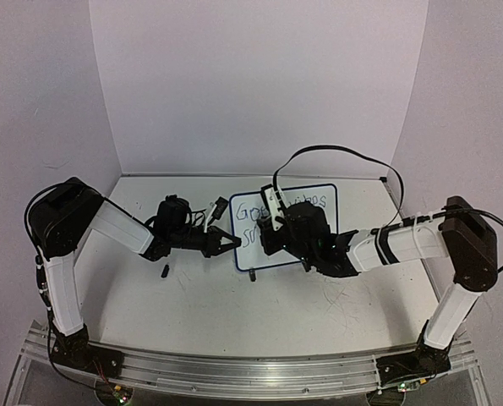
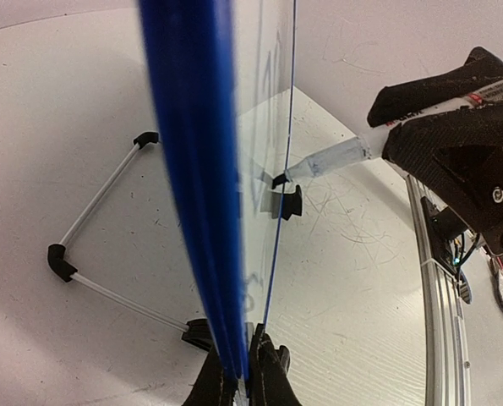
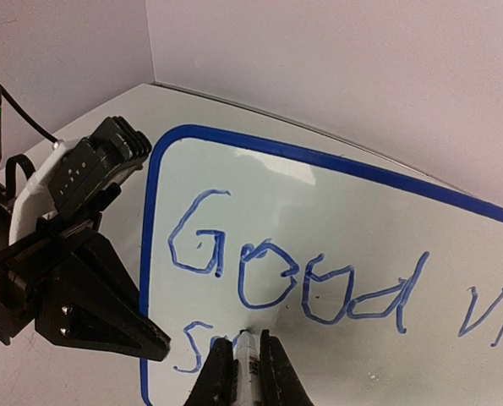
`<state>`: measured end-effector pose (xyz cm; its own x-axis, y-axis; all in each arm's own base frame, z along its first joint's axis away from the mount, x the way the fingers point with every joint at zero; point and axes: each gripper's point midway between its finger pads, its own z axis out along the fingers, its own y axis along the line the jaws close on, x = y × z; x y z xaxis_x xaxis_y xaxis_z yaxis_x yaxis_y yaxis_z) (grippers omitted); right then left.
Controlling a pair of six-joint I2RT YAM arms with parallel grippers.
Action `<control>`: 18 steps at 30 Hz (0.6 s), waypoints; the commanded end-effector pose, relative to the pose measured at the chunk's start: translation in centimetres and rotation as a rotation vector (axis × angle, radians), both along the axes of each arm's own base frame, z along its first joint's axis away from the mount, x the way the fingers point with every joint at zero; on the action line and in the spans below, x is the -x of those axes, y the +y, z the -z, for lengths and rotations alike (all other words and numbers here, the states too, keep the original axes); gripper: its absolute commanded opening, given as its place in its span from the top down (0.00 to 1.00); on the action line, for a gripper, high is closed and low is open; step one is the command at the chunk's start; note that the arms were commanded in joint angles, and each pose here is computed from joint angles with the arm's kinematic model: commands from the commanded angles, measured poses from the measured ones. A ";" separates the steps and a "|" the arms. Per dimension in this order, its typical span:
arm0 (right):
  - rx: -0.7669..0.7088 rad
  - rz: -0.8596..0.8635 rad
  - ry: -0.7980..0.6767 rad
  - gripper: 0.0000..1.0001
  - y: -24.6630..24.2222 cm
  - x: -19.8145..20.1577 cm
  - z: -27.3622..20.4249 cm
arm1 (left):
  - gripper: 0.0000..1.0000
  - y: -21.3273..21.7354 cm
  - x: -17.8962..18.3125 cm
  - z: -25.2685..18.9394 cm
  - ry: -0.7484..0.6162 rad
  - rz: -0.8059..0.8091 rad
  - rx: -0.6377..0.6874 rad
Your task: Write a sentence on the whiteboard
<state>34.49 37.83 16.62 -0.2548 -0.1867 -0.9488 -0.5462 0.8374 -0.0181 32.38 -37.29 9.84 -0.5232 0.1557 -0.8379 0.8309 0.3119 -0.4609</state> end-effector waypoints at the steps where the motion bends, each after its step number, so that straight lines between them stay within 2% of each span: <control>1: -0.003 0.039 0.018 1.00 -1.5 -0.2 0.5 | 1.00 1.2 -2.4 1.0 -0.057 -0.120 -0.090; 18: 0.043 0.002 0.098 1.00 -1.6 1.4 3.7 | 1.00 1.0 -2.4 0.9 -0.059 -0.117 -0.090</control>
<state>32.91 37.05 13.24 -0.3275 -0.2154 -0.9200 -0.5674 0.8234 0.0092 32.31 -37.32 9.80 -0.5217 0.1585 -0.8383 0.8323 0.3105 -0.4592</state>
